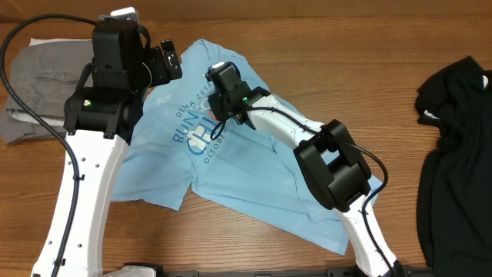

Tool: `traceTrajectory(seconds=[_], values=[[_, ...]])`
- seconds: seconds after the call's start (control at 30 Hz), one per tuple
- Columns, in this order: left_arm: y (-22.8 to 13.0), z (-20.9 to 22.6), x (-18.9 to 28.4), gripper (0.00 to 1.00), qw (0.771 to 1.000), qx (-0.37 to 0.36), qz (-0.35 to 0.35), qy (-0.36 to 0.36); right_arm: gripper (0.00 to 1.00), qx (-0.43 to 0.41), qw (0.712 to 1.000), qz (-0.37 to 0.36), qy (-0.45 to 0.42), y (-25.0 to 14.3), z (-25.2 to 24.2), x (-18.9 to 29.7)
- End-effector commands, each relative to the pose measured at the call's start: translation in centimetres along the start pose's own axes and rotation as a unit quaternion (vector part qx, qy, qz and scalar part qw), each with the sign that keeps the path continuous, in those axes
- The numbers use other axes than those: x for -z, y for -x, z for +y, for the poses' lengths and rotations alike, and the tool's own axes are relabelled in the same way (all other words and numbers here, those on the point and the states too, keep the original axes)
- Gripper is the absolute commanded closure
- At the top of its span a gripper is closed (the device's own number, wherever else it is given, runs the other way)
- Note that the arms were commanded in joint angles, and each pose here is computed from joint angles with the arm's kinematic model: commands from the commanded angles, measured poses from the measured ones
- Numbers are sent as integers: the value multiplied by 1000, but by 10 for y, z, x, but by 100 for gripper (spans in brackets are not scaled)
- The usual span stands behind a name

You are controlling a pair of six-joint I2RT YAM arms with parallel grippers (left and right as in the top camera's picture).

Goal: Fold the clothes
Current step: 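Grasp the t-shirt's right shoulder near the collar with the right gripper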

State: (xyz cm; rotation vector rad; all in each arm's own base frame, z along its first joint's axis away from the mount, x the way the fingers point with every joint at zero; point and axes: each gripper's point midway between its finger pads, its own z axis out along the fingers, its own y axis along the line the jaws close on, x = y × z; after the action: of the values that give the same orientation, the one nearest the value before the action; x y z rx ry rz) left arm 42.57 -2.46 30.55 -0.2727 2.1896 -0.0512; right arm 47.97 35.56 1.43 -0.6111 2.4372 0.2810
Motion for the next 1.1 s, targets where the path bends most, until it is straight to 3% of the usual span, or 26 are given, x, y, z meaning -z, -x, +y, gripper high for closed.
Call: traceTrajectory(seconds=[0.0, 0.6, 0.9, 1.07], values=[[0, 1, 1, 0, 1000, 6, -1, -1, 53, -3, 1000, 0, -6, -2, -3, -3], [0, 1, 1, 0, 1000, 6, -1, -1, 53, -4, 1000, 22, -9, -18, -5, -13], [0, 1, 1, 0, 1000, 6, -1, -1, 75, -4, 1000, 21, -9, -17, -5, -13], [0, 1, 1, 0, 1000, 6, -1, -1, 93, -5, 1000, 11, -7, -9, -4, -11]])
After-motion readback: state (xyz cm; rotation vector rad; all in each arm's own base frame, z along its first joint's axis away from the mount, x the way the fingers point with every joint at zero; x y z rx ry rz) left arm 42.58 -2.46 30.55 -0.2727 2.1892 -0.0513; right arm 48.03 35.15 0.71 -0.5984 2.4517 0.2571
